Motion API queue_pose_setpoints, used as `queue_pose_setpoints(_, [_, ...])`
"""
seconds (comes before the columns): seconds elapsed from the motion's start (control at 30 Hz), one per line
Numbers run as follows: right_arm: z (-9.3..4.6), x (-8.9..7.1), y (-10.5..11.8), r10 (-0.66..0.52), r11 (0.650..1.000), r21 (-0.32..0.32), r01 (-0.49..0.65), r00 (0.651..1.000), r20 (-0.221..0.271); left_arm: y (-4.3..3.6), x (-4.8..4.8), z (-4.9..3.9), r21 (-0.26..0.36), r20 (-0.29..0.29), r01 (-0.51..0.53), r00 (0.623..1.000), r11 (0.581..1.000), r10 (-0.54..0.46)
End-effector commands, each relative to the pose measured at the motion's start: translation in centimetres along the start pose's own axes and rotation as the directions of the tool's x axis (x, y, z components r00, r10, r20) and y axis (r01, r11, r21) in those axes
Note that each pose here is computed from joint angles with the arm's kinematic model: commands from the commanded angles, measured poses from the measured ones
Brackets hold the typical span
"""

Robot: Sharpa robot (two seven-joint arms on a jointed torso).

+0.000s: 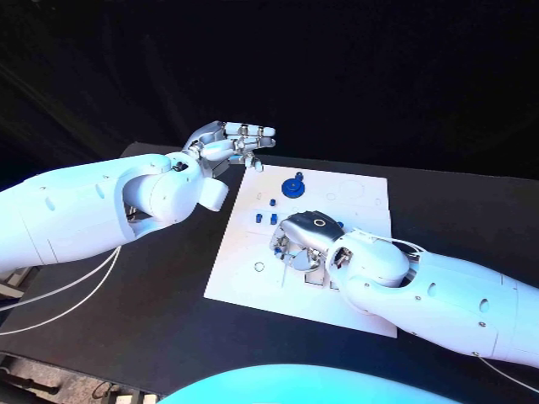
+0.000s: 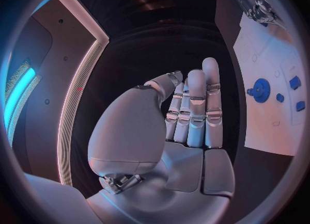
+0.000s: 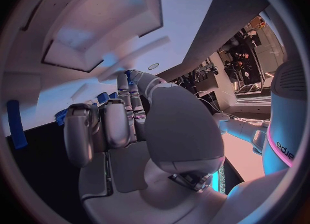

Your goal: Assemble the parts on the task board

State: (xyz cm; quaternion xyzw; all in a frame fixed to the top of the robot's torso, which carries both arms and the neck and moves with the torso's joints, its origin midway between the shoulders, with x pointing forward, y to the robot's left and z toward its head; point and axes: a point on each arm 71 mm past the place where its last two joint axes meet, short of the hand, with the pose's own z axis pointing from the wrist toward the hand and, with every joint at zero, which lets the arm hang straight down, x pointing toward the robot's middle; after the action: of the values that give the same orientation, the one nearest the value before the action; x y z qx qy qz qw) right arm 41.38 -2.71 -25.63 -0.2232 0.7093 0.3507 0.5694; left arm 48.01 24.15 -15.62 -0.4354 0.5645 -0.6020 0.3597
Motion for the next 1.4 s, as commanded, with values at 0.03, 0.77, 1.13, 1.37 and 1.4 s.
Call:
queue_pose_setpoints(0.03, [-0.1, 0.4, -0.3, -0.013, 1.000, 0.027, 0.014, 1.000, -0.016, -0.06, 0.28, 0.07, 0.001, -0.022, 0.011, 1.000, 1.000, -0.011])
queue_pose_setpoints(0.77, [-3.8, -3.8, -2.2, 0.003, 0.998, 0.059, -0.009, 0.994, 0.108, 0.01, -0.13, 0.07, -0.007, -0.014, 0.008, 1.000, 1.000, -0.008])
queue_pose_setpoints(1.13, [-7.4, -8.1, -8.0, -0.125, 0.977, 0.181, 0.114, 0.991, 0.053, 0.00, -0.18, -0.06, -0.009, -0.016, 0.008, 1.000, 1.000, -0.009])
queue_pose_setpoints(1.37, [-7.9, -7.7, -8.7, -0.147, 0.971, 0.192, 0.144, 0.989, 0.006, 0.00, -0.22, -0.12, -0.011, -0.016, 0.008, 1.000, 1.000, -0.008])
queue_pose_setpoints(1.4, [-7.9, -7.6, -8.7, -0.148, 0.970, 0.193, 0.145, 0.989, 0.001, 0.01, -0.23, -0.14, -0.012, -0.016, 0.008, 1.000, 1.000, -0.009])
